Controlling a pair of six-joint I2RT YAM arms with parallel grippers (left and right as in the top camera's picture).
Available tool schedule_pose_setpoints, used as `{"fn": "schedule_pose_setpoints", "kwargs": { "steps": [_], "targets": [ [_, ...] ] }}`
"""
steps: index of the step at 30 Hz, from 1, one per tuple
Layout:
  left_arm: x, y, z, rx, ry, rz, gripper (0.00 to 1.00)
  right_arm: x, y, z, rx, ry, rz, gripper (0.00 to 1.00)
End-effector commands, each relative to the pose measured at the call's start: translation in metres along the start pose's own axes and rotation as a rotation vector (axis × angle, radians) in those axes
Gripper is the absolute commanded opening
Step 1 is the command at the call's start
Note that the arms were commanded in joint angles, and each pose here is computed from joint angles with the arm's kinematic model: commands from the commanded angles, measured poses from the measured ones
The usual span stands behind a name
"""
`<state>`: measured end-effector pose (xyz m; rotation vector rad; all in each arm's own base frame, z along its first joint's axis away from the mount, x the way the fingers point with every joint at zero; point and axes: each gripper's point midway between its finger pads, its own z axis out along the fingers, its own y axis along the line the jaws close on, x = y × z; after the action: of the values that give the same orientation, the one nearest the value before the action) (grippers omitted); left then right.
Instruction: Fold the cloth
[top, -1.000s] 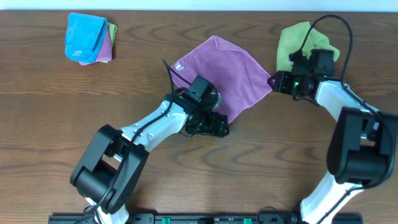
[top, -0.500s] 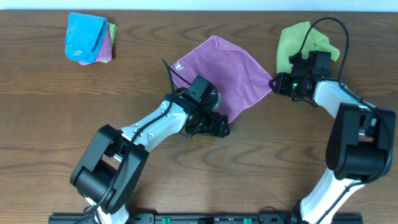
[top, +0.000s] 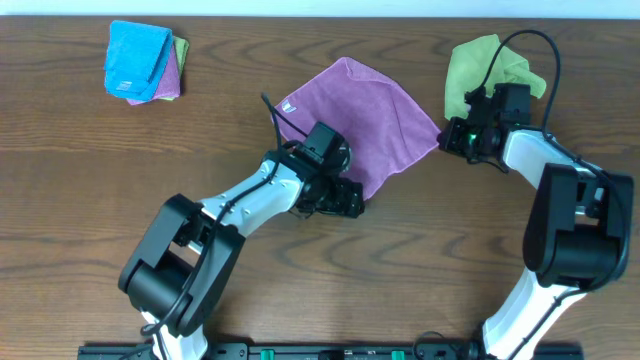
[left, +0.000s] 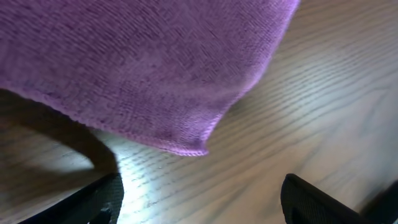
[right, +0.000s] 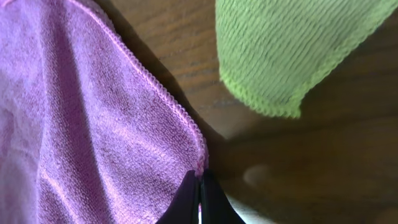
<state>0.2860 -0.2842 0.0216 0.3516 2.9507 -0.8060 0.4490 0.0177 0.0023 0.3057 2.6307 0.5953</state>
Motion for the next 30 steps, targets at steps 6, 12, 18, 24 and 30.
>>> {"fn": "schedule_pose_setpoints", "kwargs": {
  "steps": [6, 12, 18, 24, 30],
  "targets": [
    [-0.022, 0.03, -0.015, 0.035, -0.042, -0.136, 0.82, 0.02, 0.02, 0.012, -0.038, 0.072, -0.011, 0.01],
    [-0.019, 0.021, -0.014, 0.069, -0.026, -0.144, 0.78, 0.026, 0.033, 0.016, -0.049, 0.086, -0.038, 0.01],
    [-0.01, 0.006, -0.009, 0.099, 0.008, -0.117, 0.63, 0.025, 0.032, 0.016, -0.041, 0.083, -0.039, 0.01],
    [-0.002, -0.001, -0.004, 0.099, 0.027, -0.1, 0.58, 0.023, 0.032, 0.016, -0.042, 0.078, -0.042, 0.01],
    [0.008, -0.003, 0.008, 0.112, 0.077, -0.128, 0.57, 0.024, 0.032, 0.016, -0.042, 0.079, -0.041, 0.01]
  ]
}}
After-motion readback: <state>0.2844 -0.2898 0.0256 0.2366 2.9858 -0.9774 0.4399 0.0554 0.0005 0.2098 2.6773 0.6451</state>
